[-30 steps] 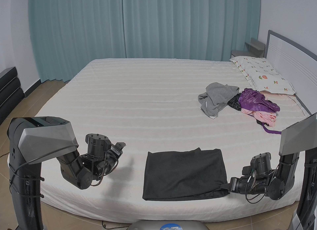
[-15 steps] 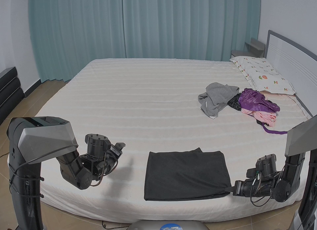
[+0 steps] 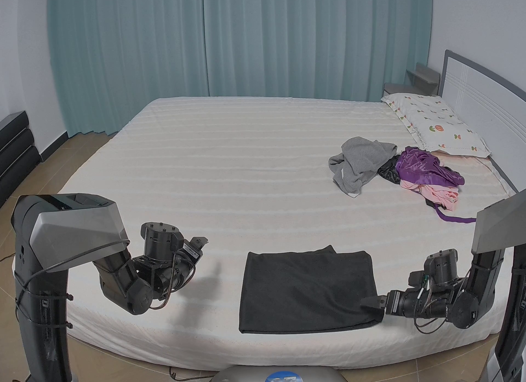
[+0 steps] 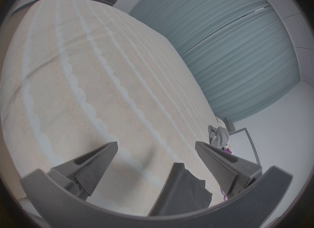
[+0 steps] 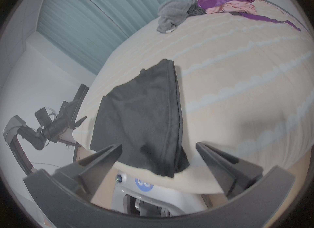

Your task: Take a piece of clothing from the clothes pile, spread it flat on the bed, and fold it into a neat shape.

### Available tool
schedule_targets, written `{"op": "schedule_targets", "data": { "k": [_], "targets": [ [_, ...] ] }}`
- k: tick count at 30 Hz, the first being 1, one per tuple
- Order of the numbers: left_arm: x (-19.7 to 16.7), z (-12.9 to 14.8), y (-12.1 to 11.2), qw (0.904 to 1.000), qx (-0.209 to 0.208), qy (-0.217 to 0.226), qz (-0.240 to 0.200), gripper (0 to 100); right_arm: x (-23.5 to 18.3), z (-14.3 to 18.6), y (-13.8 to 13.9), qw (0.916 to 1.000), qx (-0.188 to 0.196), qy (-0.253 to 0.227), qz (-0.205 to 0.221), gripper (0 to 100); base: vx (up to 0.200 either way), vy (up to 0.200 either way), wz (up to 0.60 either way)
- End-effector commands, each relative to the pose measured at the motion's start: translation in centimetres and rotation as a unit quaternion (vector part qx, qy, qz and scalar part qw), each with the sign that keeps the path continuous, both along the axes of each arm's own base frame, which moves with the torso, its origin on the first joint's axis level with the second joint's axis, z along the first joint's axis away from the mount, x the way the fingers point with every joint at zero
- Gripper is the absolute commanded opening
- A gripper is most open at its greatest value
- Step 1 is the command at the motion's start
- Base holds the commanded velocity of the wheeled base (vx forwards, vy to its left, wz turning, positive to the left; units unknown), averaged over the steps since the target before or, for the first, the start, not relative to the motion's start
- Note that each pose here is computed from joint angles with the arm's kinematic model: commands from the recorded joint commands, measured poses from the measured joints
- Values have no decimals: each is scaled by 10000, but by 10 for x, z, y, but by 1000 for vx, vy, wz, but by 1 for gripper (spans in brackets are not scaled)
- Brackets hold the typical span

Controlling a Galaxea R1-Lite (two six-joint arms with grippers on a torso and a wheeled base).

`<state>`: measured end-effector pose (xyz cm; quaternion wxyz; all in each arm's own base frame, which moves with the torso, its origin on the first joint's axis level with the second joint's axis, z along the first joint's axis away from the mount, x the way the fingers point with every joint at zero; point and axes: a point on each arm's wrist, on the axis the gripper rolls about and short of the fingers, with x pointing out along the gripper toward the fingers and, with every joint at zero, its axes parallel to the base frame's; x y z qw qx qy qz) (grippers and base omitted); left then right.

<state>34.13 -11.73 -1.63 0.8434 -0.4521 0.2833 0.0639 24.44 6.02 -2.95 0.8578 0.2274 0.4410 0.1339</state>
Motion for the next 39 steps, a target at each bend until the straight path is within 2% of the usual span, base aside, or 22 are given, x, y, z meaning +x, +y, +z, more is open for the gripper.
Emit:
{"op": "schedule_targets", "data": {
  "k": [1, 7, 11, 19, 20, 24, 26, 39],
  "targets": [
    [0, 0, 0, 10000, 3, -4, -4, 100, 52, -1, 0, 9981, 211, -474, -318, 100, 0, 0, 0],
    [0, 0, -1, 10000, 3, -4, -11, 100, 101, -15, 4, 9948, 487, -624, -640, 100, 0, 0, 0],
    [-3, -1, -2, 10000, 10, 18, -34, 100, 128, -21, -2, 9905, 497, -807, -995, 100, 0, 0, 0],
    [-3, -1, -1, 10000, 8, 10, -34, 100, 144, -24, -1, 9911, 499, -707, -1016, 100, 0, 0, 0],
    [-3, -1, -1, 10000, 8, 10, -34, 100, 145, -23, -2, 9907, 527, -708, -1037, 0, 0, 0, 0],
    [-4, -1, -2, 10000, 12, 9, -36, 100, 145, -20, -2, 9886, 674, -662, -1171, 0, 0, 0, 0],
    [-4, -1, -2, 10000, 12, 9, -36, 100, 146, -18, -2, 9853, 877, -581, -1349, 0, 0, 0, 0],
    [-4, -1, -2, 10000, 18, 8, -40, 100, 144, -15, -8, 9836, 888, -566, -1463, 0, 0, 0, 0]
  ]
}}
